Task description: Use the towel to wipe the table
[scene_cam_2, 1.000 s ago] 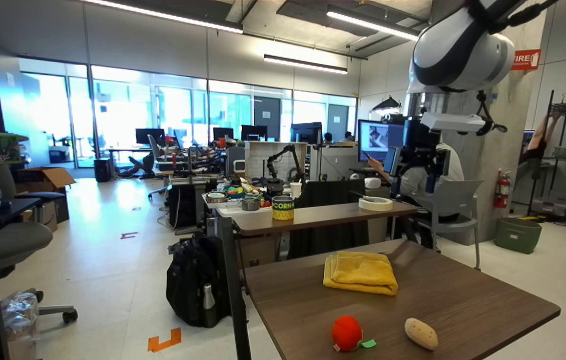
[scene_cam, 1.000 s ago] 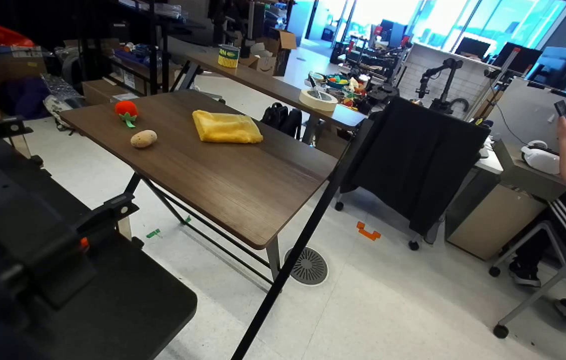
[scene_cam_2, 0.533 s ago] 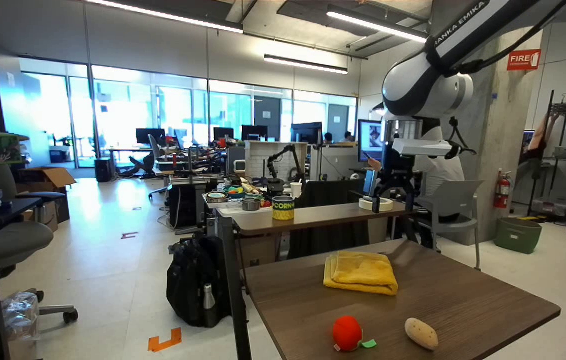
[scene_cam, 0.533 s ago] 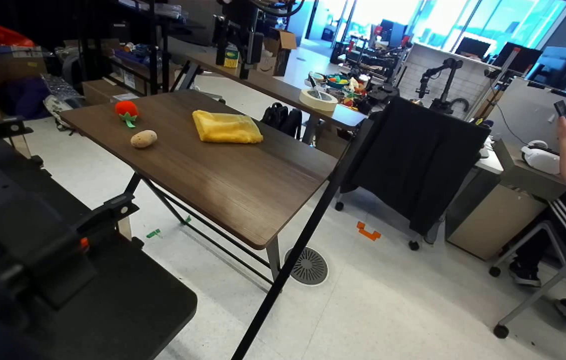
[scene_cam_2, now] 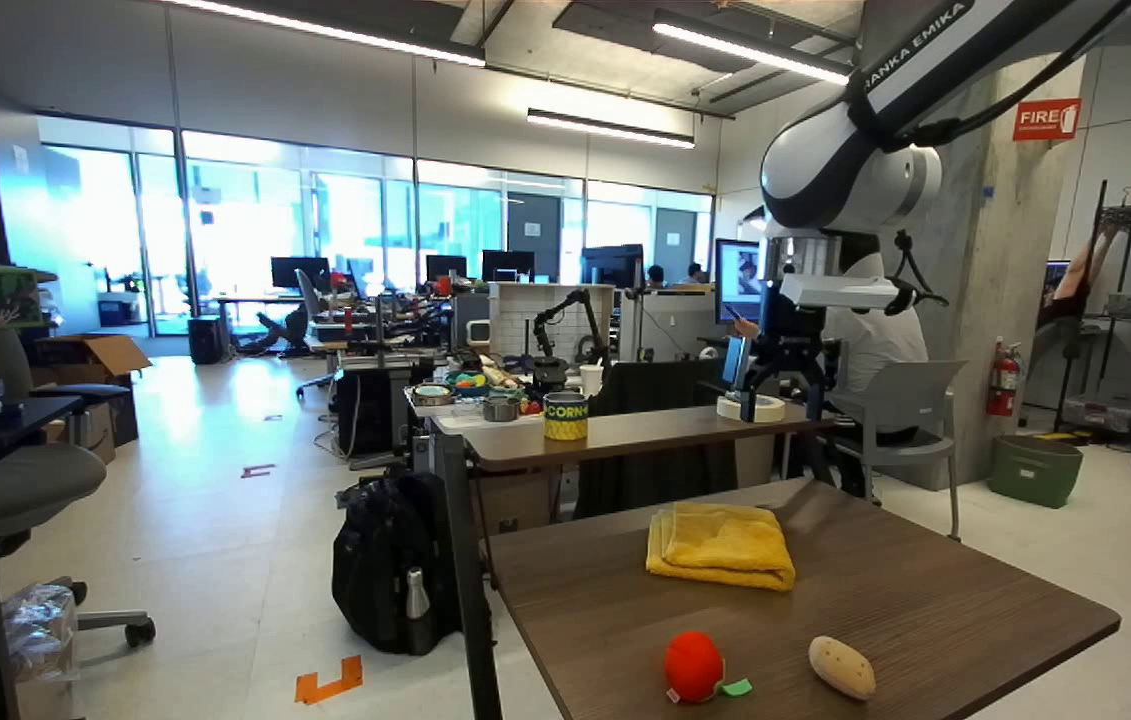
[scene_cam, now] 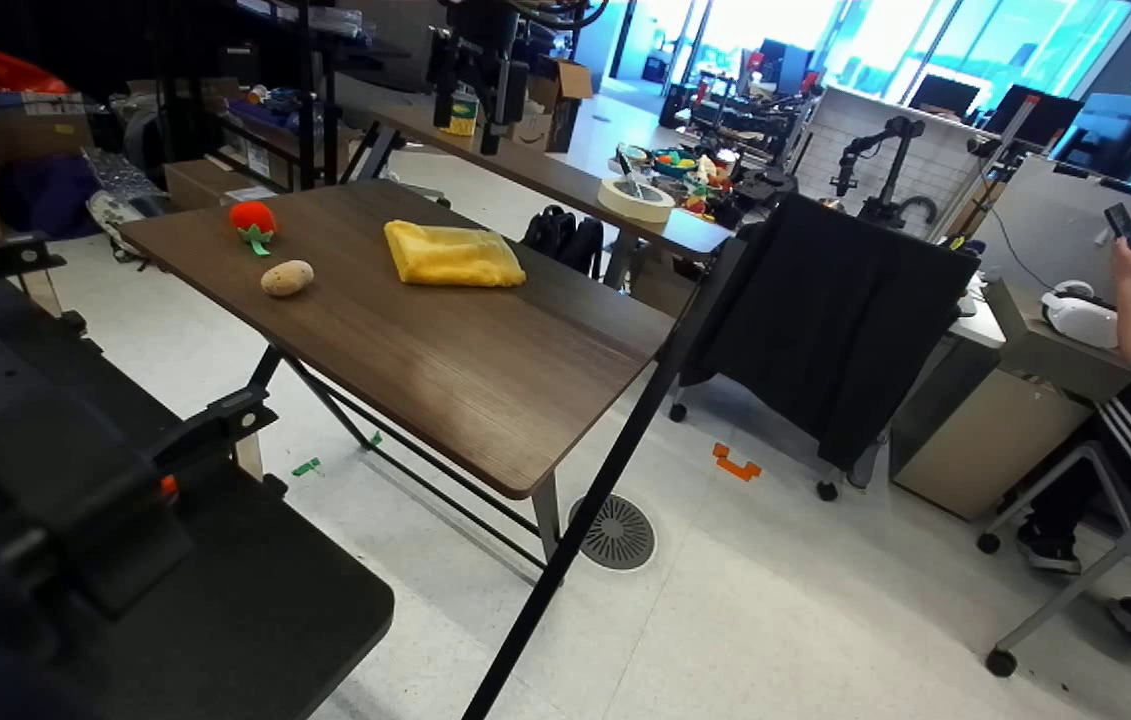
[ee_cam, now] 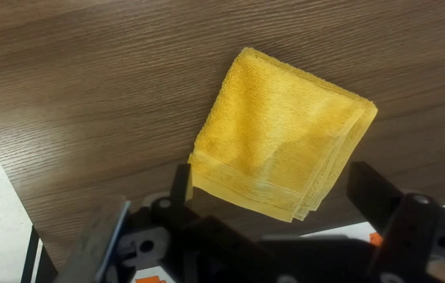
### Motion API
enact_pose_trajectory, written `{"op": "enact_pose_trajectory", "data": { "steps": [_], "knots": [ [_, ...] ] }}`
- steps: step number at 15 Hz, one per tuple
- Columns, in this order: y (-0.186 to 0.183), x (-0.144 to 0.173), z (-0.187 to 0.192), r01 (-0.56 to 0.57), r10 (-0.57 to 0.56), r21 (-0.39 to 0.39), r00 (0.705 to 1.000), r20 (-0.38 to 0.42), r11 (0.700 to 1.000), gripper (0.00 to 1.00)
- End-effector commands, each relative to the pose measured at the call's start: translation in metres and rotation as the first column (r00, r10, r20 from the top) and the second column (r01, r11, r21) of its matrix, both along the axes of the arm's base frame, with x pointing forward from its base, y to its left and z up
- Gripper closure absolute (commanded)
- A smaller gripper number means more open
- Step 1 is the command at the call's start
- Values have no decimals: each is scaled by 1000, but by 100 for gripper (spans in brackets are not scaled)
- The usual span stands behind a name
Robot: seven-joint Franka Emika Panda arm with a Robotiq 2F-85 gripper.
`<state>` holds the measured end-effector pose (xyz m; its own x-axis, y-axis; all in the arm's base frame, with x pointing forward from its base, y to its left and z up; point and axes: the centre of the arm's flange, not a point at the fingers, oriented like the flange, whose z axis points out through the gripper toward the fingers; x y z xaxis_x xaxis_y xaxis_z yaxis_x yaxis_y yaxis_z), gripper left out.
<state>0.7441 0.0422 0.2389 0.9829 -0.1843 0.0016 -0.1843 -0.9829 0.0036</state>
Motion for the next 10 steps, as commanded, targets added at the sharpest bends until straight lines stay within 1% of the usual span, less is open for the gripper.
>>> {"op": "enact_pose_trajectory", "data": {
  "steps": [1,4,6,8,10],
  "knots": [
    [13,32,-14,38,-38,-8,999,-28,999,0],
    [27,56,-39,81,-83,-29,994,-76,996,0],
    [35,67,-64,110,-116,-56,987,-115,992,0],
    [34,67,-90,137,-150,-93,976,-155,986,0],
    [40,64,-117,147,-164,-112,973,-164,983,0]
  ]
}}
